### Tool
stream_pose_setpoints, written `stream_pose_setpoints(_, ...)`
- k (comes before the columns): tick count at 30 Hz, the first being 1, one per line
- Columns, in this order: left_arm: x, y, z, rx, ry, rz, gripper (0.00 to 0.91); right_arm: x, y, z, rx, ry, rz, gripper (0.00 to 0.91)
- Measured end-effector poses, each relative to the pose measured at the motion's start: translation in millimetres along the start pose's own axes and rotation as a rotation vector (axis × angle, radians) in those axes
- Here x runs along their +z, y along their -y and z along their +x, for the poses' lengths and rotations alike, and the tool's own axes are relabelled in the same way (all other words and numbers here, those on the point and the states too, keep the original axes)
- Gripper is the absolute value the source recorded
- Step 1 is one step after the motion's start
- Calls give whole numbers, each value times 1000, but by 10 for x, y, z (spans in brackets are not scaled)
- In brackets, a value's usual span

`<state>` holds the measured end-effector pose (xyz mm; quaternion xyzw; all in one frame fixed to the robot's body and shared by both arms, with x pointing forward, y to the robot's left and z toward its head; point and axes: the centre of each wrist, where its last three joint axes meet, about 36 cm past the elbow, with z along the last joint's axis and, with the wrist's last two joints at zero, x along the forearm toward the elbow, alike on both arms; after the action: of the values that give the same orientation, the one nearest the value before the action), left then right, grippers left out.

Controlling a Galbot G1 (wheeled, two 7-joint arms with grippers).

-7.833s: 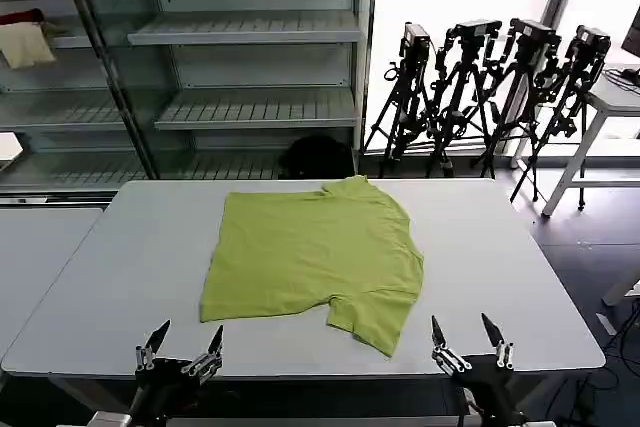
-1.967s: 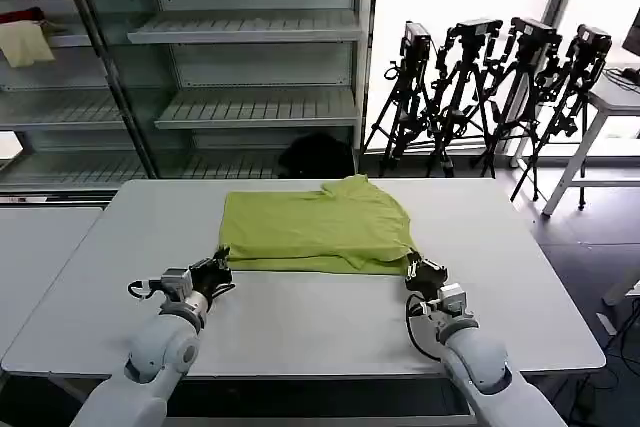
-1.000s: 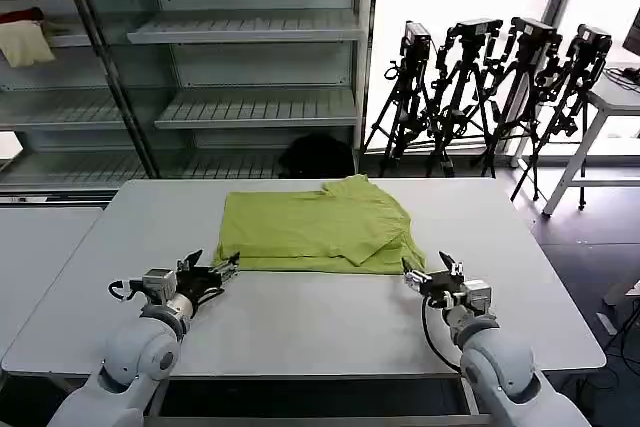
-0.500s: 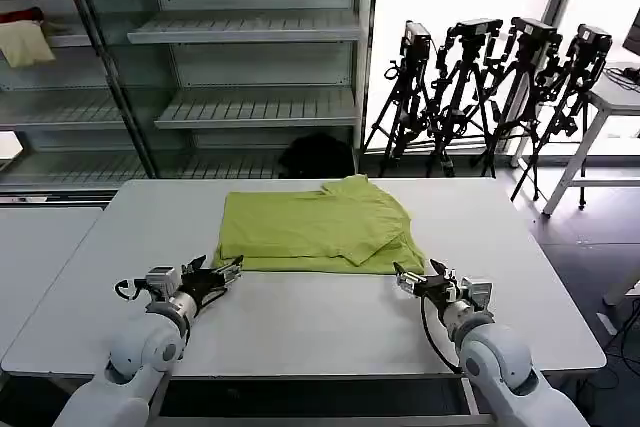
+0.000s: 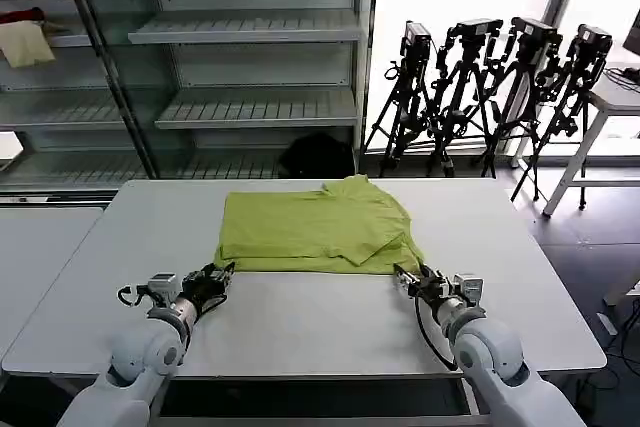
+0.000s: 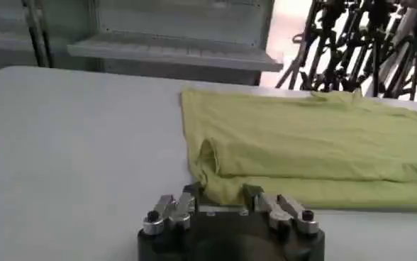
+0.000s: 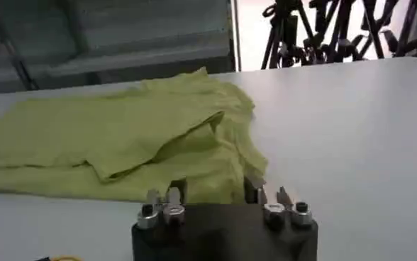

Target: Fold and organize the clothes.

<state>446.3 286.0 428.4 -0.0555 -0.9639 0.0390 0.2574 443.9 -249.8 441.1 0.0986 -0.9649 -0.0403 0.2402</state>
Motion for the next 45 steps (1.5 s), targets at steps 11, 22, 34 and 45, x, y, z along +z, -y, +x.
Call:
stream_pose_setpoints(11, 10, -1, 24, 19, -5, -33, 0, -115, 19, 98, -1, 20, 24, 0)
stream_pose_setpoints(22, -61, -13, 186, 16, 11, -60, 0, -161, 13, 356, -31, 29, 56, 0)
stream_pose_setpoints(34, -34, 38, 684, -22, 37, -103, 0, -98, -76, 865, -71, 16, 130, 0)
stream_pose_setpoints(45, 254, 351, 1299, -52, 8, -112, 10, 50, -219, 1338, -109, -32, 174, 0)
